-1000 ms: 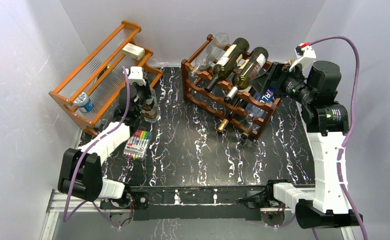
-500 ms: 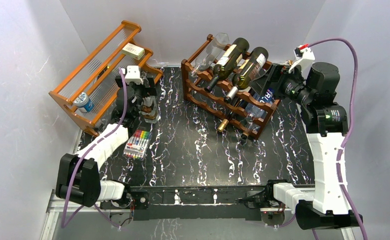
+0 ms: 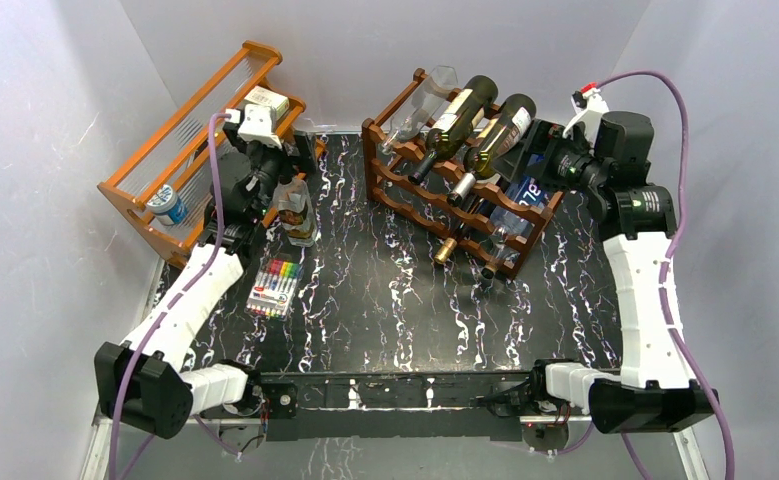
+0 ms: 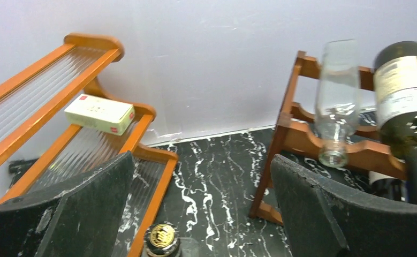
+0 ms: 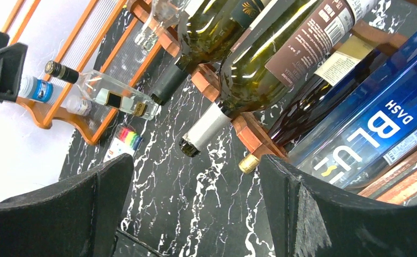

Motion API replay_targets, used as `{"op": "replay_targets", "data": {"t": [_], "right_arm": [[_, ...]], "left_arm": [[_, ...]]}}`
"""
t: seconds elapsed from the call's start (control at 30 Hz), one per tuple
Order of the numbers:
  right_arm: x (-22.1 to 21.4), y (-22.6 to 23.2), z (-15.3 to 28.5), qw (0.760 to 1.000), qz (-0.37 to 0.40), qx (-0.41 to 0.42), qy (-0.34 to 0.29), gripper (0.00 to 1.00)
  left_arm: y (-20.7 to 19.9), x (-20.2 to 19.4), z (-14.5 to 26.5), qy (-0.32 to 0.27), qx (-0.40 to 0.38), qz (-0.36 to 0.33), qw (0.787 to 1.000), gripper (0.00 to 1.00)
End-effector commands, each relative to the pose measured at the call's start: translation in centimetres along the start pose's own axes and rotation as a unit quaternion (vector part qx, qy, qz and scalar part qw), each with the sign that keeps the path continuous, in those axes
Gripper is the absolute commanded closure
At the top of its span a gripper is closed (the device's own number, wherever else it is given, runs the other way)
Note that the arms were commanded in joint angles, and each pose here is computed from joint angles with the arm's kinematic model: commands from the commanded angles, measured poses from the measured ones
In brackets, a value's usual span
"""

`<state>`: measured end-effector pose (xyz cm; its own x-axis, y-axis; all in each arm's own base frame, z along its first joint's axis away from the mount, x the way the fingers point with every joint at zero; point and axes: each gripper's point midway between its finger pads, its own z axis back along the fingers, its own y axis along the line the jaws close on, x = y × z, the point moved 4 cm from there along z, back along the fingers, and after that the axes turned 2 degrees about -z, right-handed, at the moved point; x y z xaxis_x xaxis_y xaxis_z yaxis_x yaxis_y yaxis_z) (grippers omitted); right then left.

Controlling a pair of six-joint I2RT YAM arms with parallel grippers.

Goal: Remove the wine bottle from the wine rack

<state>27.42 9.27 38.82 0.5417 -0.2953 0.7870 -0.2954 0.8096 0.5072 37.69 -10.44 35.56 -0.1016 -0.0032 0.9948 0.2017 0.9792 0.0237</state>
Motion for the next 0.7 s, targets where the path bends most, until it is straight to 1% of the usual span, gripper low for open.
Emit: {"op": "replay_targets", "data": {"t": [0.0, 0.27, 0.33, 0.47, 0.67], "right_arm": [[1.2, 0.4, -0.7, 0.999, -0.028, 0.004, -0.016, 0.02], [2.5, -2.7, -3.7, 0.988, -0.122, -0.091, -0.033, 0.02], [2.9, -3.2, -4.6, 0.982, -0.151, -0.104, -0.036, 0.02], [3.4, -3.7, -6.7, 0.975, -0.196, -0.103, -0.034, 0.02], [3.2, -6.1, -9.8, 0.946, -0.295, -0.134, -0.029, 0.02]], "left_arm": [[-1.9, 2.5, 1.2, -0.031, -0.051, -0.001, 0.998, 0.02], [-4.7, 3.9, 3.0, -0.068, -0.109, -0.002, 0.992, 0.02], [-5.3, 4.1, 3.5, -0.076, -0.122, -0.007, 0.99, 0.02], [-6.1, 4.4, 4.5, -0.093, -0.132, -0.014, 0.987, 0.01], [-7.0, 4.2, 5.0, -0.106, -0.153, -0.025, 0.982, 0.02]]}}
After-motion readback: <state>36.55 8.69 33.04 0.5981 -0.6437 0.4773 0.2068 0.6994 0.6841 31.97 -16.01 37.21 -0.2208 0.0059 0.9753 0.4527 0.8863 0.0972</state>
